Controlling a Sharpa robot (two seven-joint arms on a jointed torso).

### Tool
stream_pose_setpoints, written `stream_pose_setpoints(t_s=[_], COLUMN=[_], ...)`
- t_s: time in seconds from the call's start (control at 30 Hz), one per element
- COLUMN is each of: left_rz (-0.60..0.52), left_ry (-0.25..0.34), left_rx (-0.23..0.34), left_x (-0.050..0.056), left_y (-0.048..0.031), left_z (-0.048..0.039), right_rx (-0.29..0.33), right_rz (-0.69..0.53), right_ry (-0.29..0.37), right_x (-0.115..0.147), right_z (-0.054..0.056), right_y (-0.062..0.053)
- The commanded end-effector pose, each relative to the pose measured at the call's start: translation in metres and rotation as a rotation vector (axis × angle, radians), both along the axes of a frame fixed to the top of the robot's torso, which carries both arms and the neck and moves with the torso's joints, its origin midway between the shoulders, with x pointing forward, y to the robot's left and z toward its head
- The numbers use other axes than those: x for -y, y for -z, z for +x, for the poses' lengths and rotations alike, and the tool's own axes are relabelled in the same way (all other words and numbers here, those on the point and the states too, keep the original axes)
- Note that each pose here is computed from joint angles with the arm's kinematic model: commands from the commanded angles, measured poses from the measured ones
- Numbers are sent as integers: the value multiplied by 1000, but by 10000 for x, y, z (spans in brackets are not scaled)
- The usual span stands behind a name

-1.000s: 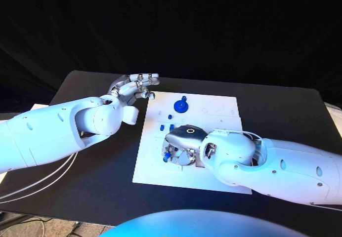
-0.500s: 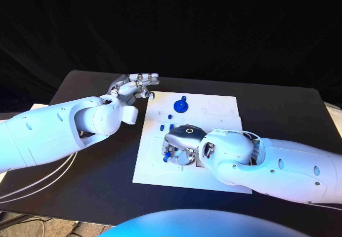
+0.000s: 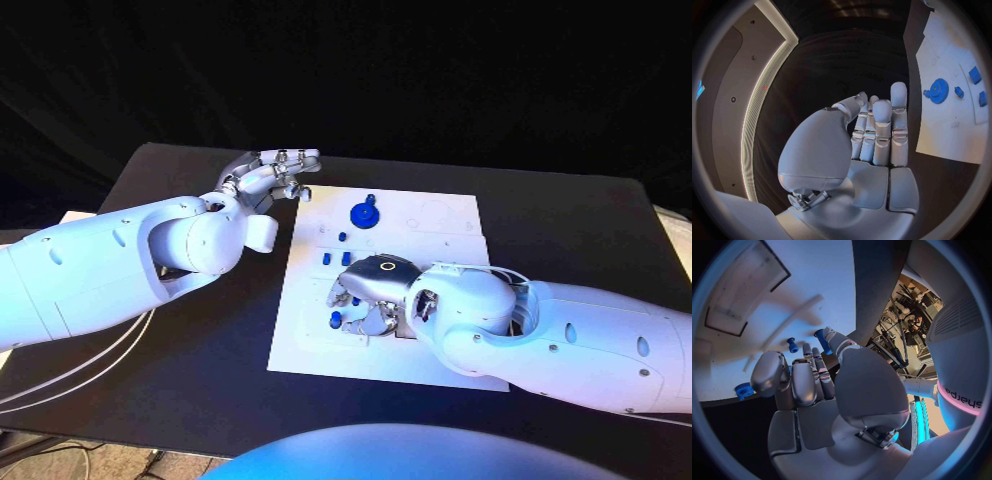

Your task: Assemble the parts on the task board

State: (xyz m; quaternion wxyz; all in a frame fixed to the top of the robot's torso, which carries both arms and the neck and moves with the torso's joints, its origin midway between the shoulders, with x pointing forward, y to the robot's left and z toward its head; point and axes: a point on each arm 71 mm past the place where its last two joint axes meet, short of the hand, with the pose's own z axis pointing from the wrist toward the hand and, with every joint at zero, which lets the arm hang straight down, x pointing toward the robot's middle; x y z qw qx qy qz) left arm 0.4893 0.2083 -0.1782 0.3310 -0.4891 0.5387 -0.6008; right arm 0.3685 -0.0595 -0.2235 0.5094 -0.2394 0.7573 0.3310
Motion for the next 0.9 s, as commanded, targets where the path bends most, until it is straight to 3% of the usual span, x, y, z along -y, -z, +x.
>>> stream_pose_setpoints(t_s=[0.03,0.2,0.33,0.5,0.6,0.7,0.9], left_rz=[-8,-8,-8,-7,-8,-10,-11], left_ry=[19,18,19,18,20,24,27], left_rx=[7,7,7,6,5,5,6], left_x=[18,16,19,22,32,47,56], left_y=[-9,-8,-6,-2,-3,-6,-9], left_z=[-6,-4,-3,-1,-5,-14,-21], right_rx=[33,60,40,-69,-108,-134,-132], right_rz=[73,149,202,236,227,199,104], right_ry=[22,67,144,362,483,562,652], right_x=[69,268,518,1066,1374,1606,1938], right_z=[-9,-11,25,132,146,127,44], right_y=[-72,-221,-367,-514,-529,-499,-430])
